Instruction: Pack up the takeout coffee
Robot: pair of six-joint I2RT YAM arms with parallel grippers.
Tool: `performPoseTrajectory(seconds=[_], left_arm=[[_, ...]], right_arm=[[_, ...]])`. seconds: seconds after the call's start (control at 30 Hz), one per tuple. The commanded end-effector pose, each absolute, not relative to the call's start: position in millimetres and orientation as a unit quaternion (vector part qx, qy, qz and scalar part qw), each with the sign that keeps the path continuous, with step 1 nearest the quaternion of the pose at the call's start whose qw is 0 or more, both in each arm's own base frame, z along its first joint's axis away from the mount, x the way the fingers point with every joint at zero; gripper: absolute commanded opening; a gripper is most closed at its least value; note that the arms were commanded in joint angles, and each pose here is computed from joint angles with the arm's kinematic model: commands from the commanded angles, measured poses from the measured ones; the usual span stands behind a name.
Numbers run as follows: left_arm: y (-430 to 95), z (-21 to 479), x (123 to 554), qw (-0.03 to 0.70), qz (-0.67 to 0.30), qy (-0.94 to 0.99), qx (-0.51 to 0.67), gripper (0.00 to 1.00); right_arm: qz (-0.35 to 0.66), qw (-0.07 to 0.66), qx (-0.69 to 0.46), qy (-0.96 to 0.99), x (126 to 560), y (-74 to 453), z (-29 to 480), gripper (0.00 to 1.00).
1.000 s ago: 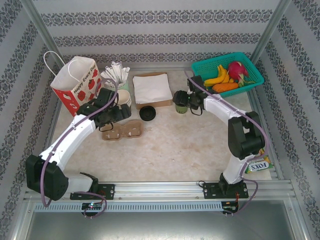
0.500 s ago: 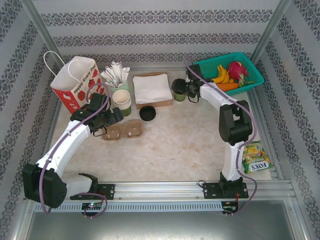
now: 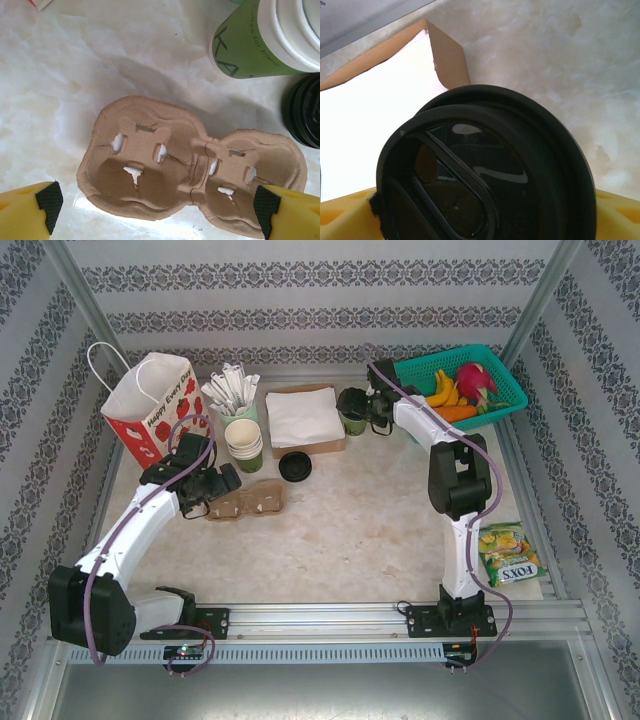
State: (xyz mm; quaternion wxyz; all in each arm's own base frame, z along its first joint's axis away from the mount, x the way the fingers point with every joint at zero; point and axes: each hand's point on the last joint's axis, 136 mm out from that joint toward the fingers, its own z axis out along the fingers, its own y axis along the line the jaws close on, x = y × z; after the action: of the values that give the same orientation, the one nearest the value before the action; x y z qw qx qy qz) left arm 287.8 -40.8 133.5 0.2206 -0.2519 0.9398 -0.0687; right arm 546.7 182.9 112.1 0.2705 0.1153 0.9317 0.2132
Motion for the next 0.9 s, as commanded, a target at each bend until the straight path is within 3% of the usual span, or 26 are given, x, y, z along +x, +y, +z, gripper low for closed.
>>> performPoseTrajectory(seconds=[0.0, 0.4, 0.67, 0.87], left_arm=[[-37.2, 124.2, 284.4, 0.203, -0.071, 0.941, -0.260, 1.00], [-23.3, 92.9, 298.4, 0.196, -0.084, 0.934, -0.286, 0.99], [-18.3, 80.7, 322.0, 0.226, -0.073, 0.937, -0.255, 1.00], [-22.3, 66.7, 315.6, 0.217, -0.076, 0.946, -0.228, 1.00]], right_arm=[[0.193, 0.261, 0.123, 0.938, 547.0, 176.2, 108.8, 0.92], [0.199, 0.296, 0.111, 0.928, 531.5, 170.7, 154.1, 0.98], [0.203, 0.333, 0.121, 0.913, 504.3, 158.3, 183.6, 0.98], [0.218, 0.349, 0.112, 0.905, 474.7, 160.8, 198.0, 0.98]])
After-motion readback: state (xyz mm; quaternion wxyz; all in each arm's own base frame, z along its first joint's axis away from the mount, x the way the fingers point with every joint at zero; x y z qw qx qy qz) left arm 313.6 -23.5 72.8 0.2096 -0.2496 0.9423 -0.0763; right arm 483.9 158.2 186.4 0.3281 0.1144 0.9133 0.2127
